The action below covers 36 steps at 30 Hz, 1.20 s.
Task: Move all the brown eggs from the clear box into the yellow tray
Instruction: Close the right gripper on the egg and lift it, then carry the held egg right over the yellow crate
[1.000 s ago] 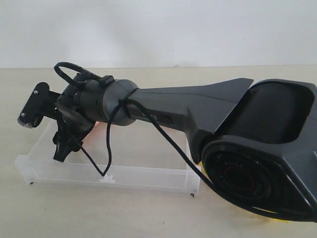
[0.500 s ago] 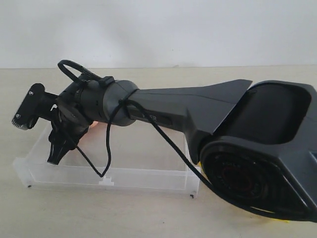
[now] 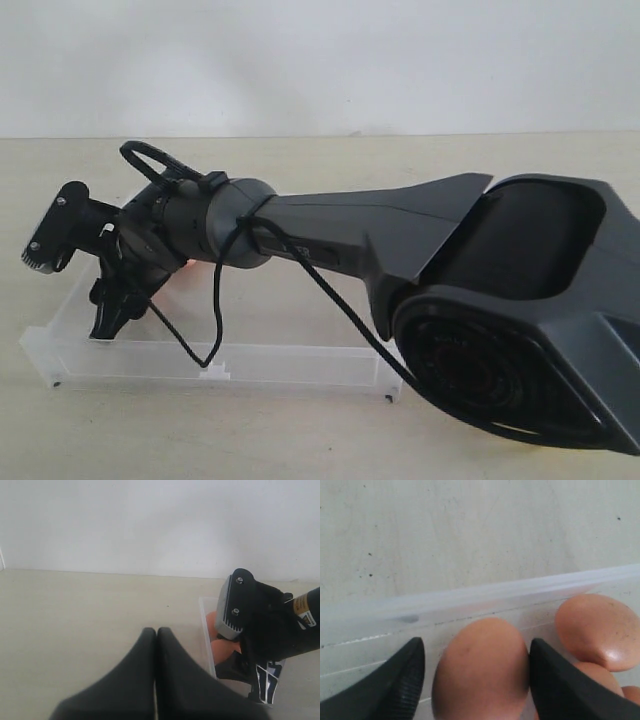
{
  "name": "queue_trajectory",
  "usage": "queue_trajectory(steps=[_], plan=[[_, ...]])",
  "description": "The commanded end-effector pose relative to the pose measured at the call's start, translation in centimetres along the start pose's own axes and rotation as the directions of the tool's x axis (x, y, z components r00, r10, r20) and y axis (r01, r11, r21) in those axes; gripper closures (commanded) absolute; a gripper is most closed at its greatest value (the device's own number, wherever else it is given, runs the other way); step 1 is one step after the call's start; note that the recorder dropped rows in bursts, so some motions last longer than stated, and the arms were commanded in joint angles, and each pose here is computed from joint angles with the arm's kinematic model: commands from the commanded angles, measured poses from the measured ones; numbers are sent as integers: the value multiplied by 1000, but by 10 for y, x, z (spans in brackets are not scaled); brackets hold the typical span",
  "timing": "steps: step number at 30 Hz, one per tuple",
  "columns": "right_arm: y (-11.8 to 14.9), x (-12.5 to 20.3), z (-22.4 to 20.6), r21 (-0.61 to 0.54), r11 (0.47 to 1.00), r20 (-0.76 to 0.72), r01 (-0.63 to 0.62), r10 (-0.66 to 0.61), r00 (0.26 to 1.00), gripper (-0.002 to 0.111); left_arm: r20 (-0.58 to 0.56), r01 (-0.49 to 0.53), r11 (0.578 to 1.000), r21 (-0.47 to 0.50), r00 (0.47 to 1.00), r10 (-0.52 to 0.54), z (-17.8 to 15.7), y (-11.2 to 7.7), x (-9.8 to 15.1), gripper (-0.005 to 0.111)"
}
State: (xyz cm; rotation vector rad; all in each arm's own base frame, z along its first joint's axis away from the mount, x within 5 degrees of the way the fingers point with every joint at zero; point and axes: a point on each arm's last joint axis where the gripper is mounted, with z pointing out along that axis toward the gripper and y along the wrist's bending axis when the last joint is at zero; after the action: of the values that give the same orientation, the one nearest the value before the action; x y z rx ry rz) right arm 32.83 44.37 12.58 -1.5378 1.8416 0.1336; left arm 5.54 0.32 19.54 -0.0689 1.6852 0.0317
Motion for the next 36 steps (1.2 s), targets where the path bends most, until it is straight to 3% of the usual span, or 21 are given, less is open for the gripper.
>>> queue_trajectory(steps=[1, 7, 14, 19, 25, 30, 36], plan=[[2, 2, 4, -4, 999, 5, -40, 40, 999, 60, 0, -4, 1000, -1, 1000, 4, 0, 0, 1, 111], [3, 3, 4, -8, 992, -2, -126, 126, 992, 109, 0, -4, 1000, -1, 1000, 4, 0, 0, 1, 111], [-3, 1, -9, 22, 947, -56, -321, 322, 945, 106, 0, -4, 1000, -1, 1000, 4, 0, 0, 1, 111], [-23, -10, -29, 163, 870, 27, -465, 467, 884, 106, 0, -4, 1000, -1, 1000, 4, 0, 0, 1, 111], [-48, -23, -63, 337, 807, 118, -484, 474, 873, 107, 0, -4, 1000, -1, 1000, 4, 0, 0, 1, 111], [-58, -36, -79, 325, 817, 196, -477, 435, 879, 107, 0, -4, 1000, -1, 1000, 4, 0, 0, 1, 111], [-57, -38, -85, 347, 764, 218, -544, 499, 839, 107, 0, -4, 1000, -1, 1000, 4, 0, 0, 1, 111]])
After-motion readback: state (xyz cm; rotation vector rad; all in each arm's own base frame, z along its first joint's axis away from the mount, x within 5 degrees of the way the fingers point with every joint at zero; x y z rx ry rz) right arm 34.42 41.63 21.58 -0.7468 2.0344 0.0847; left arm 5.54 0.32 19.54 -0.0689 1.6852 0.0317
